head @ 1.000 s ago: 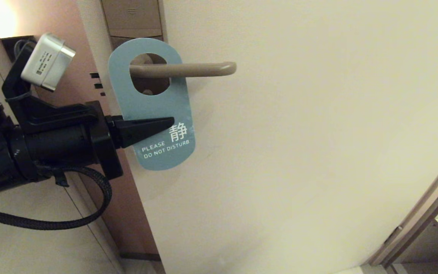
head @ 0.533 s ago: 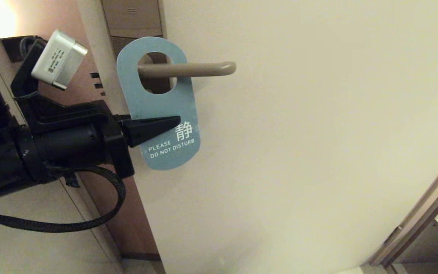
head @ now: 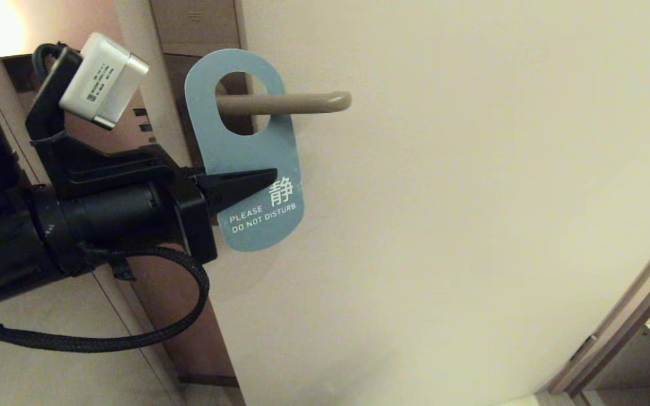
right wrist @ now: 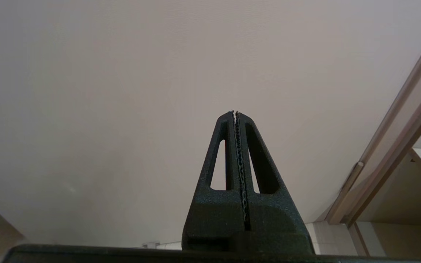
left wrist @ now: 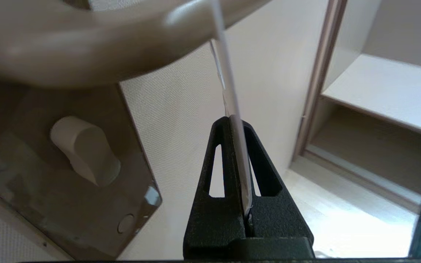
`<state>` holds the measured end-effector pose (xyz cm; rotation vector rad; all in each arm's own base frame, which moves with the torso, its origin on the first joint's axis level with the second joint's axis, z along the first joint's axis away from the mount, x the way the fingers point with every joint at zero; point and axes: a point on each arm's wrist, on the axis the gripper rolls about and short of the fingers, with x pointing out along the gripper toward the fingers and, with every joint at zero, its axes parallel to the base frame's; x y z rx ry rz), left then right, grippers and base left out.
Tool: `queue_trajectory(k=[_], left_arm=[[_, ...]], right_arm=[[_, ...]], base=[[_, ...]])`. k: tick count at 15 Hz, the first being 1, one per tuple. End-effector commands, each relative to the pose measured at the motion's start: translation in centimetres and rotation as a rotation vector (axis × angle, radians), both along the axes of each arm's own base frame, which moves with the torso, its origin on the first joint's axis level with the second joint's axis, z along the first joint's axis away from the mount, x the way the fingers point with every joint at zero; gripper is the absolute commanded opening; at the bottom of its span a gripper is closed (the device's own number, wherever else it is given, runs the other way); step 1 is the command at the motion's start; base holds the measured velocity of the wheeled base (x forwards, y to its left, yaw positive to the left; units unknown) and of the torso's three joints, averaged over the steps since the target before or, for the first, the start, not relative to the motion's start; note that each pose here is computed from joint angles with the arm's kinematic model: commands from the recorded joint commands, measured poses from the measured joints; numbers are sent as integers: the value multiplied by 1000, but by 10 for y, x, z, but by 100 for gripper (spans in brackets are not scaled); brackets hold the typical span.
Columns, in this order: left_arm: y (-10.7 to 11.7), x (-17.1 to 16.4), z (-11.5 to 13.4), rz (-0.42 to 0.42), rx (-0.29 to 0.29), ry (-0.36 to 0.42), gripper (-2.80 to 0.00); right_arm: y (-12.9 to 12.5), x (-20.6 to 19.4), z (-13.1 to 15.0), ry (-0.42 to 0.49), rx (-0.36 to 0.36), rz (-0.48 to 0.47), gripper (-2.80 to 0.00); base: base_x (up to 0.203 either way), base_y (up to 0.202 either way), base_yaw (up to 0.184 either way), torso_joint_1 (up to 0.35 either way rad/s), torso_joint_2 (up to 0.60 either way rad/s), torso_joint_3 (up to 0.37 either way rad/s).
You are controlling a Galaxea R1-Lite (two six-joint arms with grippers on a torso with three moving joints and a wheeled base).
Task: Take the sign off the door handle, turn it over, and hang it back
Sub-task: Take down the sign
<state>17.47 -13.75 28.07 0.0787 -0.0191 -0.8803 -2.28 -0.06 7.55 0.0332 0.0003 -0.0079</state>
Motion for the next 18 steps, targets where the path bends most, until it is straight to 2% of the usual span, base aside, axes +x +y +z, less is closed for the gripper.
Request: queue_trajectory(k=[1,9,18], left_arm=[[-4,-2,-1,-13,6,0,-280],[-14,-9,2,-36,10,-11,-280],[-20,-2,6,-20,35,-3,-280]], right_arm=[[0,0,0,0,1,0,-280],[0,0,0,0,1,0,-280],[0,0,0,0,1,0,-280]], base=[[0,0,0,0,0,0],[0,0,0,0,0,0],[0,0,0,0,0,0]])
